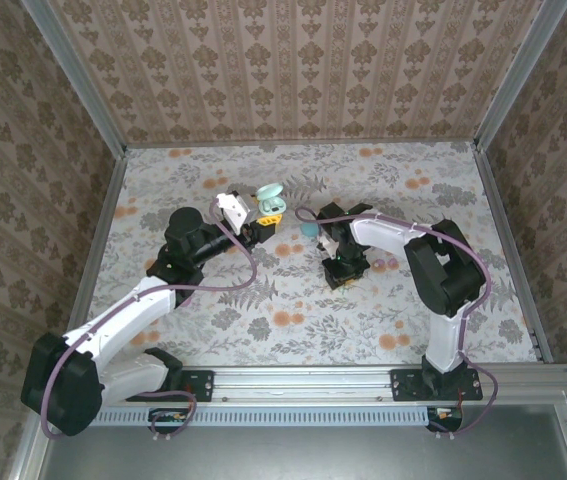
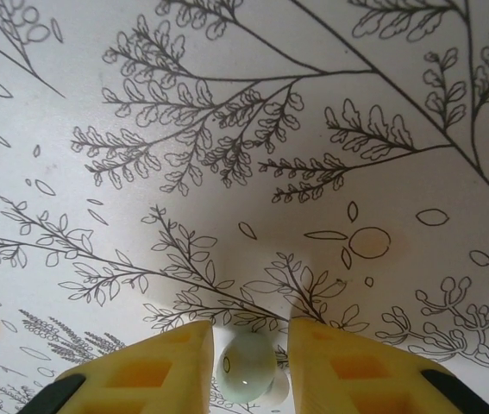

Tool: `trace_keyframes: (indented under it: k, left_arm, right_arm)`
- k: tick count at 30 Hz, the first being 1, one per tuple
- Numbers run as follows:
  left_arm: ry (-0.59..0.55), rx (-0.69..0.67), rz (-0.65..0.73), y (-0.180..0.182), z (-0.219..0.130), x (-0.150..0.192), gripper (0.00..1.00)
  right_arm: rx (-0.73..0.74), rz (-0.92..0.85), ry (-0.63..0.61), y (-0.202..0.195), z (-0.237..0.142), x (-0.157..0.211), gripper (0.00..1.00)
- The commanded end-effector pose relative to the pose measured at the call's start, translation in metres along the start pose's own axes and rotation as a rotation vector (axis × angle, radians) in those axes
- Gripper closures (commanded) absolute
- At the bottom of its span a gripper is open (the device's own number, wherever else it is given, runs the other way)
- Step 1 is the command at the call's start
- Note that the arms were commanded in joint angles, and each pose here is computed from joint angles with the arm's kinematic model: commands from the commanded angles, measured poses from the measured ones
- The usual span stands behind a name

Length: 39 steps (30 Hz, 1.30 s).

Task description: Insert the wireless bluetooth earbuds into the charging case

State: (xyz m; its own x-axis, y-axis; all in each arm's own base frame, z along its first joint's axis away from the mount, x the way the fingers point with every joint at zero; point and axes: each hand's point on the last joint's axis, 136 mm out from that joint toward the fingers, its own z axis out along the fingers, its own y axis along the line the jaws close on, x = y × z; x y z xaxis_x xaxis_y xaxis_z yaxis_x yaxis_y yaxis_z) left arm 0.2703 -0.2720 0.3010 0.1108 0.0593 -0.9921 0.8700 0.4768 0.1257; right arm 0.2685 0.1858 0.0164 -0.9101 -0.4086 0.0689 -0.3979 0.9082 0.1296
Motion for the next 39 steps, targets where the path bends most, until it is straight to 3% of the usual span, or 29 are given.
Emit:
trace_keyframes:
  k: [1, 24, 39]
  left_arm:
    - [-0.020, -0.017, 0.029, 0.003, -0.005, -0.006, 0.79]
    - [-0.020, -0.005, 0.022, 0.004, 0.001, -0.007, 0.79]
    - [-0.018, 0.003, 0.017, 0.003, 0.002, -0.006, 0.79]
  right_arm:
    - [0.020, 0.024, 0.063, -0.004, 0.008, 0.014, 0.69]
    - [0.041, 0.077, 0.100, -0.006, 0.006, 0.024, 0.69]
    - [0.041, 0.078, 0.023, -0.004, -0.014, 0.012, 0.67]
